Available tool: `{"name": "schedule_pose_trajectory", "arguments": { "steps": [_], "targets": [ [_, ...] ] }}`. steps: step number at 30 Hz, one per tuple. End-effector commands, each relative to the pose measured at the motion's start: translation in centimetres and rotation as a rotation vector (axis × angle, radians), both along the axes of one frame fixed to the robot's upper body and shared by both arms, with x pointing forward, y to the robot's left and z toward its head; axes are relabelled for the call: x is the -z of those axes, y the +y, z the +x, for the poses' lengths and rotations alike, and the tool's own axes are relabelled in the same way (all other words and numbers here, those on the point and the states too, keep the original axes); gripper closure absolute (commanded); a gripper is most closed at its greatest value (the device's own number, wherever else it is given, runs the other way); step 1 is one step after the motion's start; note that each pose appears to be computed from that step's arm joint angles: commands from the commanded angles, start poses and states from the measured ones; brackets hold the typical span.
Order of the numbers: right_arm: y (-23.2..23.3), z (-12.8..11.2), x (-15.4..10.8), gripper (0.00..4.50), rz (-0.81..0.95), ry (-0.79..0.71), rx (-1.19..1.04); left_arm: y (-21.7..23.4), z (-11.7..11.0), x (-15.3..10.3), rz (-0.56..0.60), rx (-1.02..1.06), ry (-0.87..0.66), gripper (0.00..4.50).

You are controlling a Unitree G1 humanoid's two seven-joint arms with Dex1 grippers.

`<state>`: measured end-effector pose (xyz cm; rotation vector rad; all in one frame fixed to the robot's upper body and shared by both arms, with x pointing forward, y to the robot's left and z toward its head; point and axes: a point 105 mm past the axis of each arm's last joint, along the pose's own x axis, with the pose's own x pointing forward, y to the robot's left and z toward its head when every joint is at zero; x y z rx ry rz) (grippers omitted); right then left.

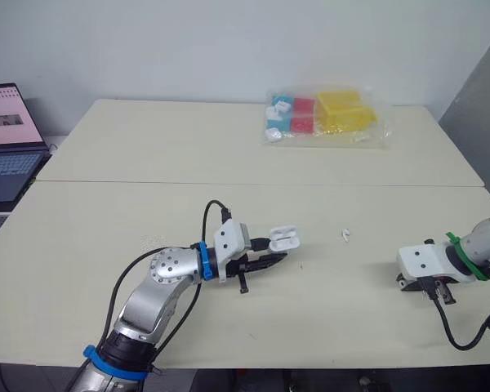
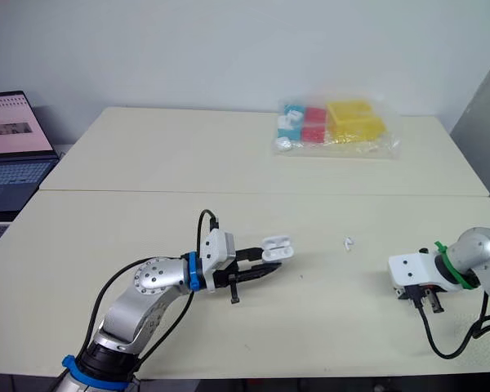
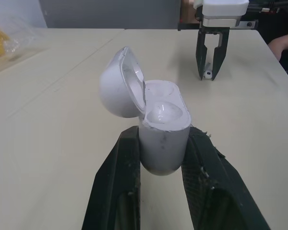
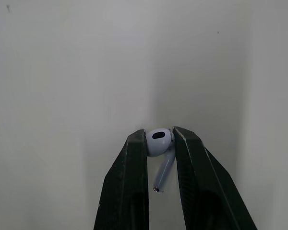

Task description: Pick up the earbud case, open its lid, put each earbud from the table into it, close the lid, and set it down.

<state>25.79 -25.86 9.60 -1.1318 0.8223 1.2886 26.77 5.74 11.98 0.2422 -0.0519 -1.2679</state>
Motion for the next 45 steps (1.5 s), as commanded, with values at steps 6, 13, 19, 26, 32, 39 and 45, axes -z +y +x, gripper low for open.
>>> {"name": "schedule_pose_trajectory", "arguments": {
  "steps": [6, 13, 19, 26, 32, 39, 45],
  "targets": [
    [0.2, 0.3, -0.7, 1.70, -0.004, -0.043, -0.058, -0.4, -0.4, -1.1, -0.011, 0.016, -0.039, 3.71],
    [0.1, 0.0, -2.6, 1.70, -0.008, -0.046, 0.122, -0.5, -0.4, -0.9, -0.002, 0.016, -0.035, 3.71],
    [1.1, -0.5, -2.3, 1.70, -0.041, -0.035, 0.208, -0.6, -0.5, -0.8, 0.001, 0.019, -0.031, 3.71],
    [0.7, -0.4, -1.3, 1.70, -0.111, -0.030, 0.207, -0.8, -0.6, -0.8, 0.001, 0.017, -0.028, 3.71],
    [0.5, -0.3, -0.8, 1.70, -0.118, -0.015, 0.216, -0.9, -0.6, -0.7, 0.001, 0.017, -0.025, 3.71],
    [0.2, -0.4, -0.3, 1.70, -0.123, 0.009, 0.232, -1.0, -0.6, -0.7, 0.001, 0.017, -0.024, 3.71],
    [0.4, -0.3, -0.3, 3.40, -0.122, 0.003, 0.218, -1.0, -0.7, -0.6, 0.001, 0.017, -0.023, 3.71]
  ]
}}
